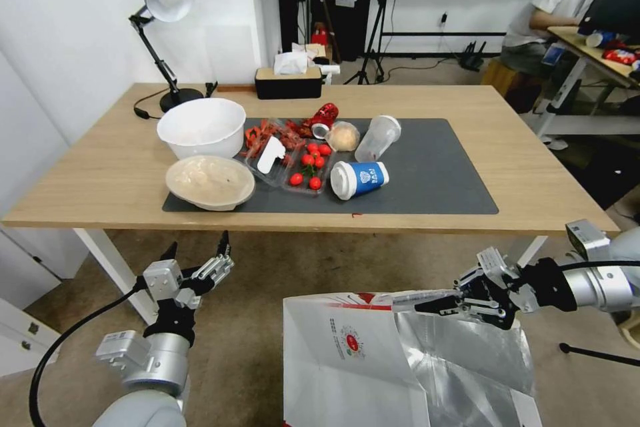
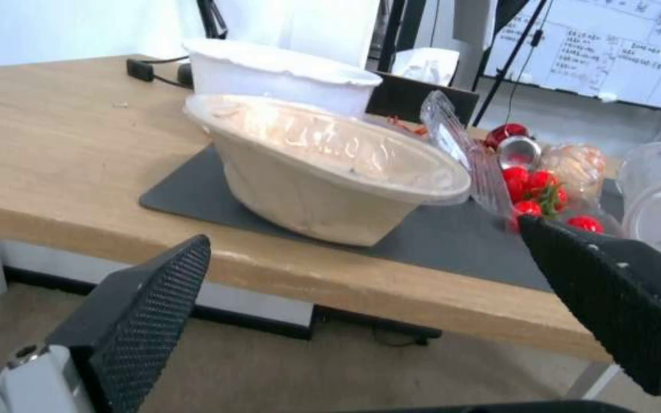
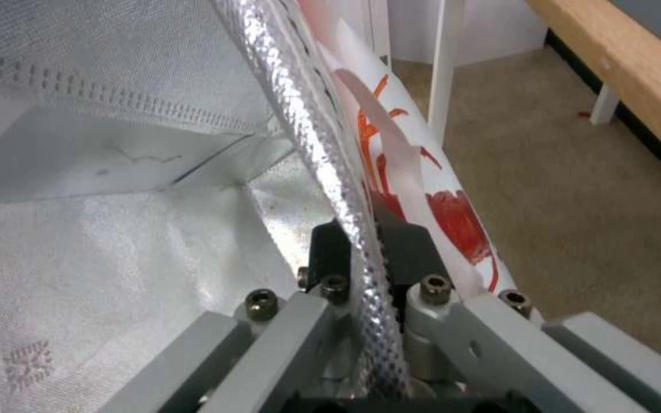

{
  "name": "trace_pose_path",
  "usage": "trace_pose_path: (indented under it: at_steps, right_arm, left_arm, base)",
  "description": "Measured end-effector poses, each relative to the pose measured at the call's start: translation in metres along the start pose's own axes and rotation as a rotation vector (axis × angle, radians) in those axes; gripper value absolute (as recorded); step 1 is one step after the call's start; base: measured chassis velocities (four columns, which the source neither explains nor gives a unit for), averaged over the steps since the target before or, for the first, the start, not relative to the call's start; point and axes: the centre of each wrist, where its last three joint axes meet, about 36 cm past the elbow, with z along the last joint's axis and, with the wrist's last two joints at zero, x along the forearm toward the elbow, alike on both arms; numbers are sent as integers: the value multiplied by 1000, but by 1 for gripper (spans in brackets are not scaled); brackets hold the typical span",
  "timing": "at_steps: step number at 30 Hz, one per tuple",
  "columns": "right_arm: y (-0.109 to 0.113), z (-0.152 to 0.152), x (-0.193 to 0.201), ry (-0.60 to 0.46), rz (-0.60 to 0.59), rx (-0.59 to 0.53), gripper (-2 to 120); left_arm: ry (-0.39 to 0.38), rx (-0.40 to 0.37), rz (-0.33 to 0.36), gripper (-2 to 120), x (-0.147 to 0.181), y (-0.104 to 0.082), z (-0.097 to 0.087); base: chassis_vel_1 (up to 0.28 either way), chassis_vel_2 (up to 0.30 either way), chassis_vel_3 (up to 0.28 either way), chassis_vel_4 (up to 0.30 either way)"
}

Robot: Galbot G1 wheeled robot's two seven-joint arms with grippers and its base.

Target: Pick up the food delivery bag from the floor and place it on the table.

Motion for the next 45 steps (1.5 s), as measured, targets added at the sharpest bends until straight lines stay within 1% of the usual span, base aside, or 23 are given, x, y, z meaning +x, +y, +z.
trace_pose_path:
  at_steps: [21,28,35,41,44,45]
  right_arm:
    - [1,-1,-1,-2,-2,3,0]
    - [1,-1,-1,-7,2,2,0]
    - [1,-2,-1,-10,6,4,0]
    - [1,-5,2,-29,23,6,0]
    - [1,-11,4,-73,66,-6,0]
    - [1,-11,4,-73,66,-6,0]
  left_arm:
    - [2,-1,15,100,3,0,-3]
    - [4,4,46,100,4,2,-3]
    - [0,4,36,100,4,2,-4]
    - [0,3,34,100,4,3,-4]
    - [2,0,32,100,3,3,-3]
    - [2,0,32,100,3,3,-3]
  base:
    - [0,0,0,0]
    - [0,0,0,0]
    - [0,0,0,0]
    - [0,0,0,0]
    - [0,0,0,0]
    - [0,0,0,0]
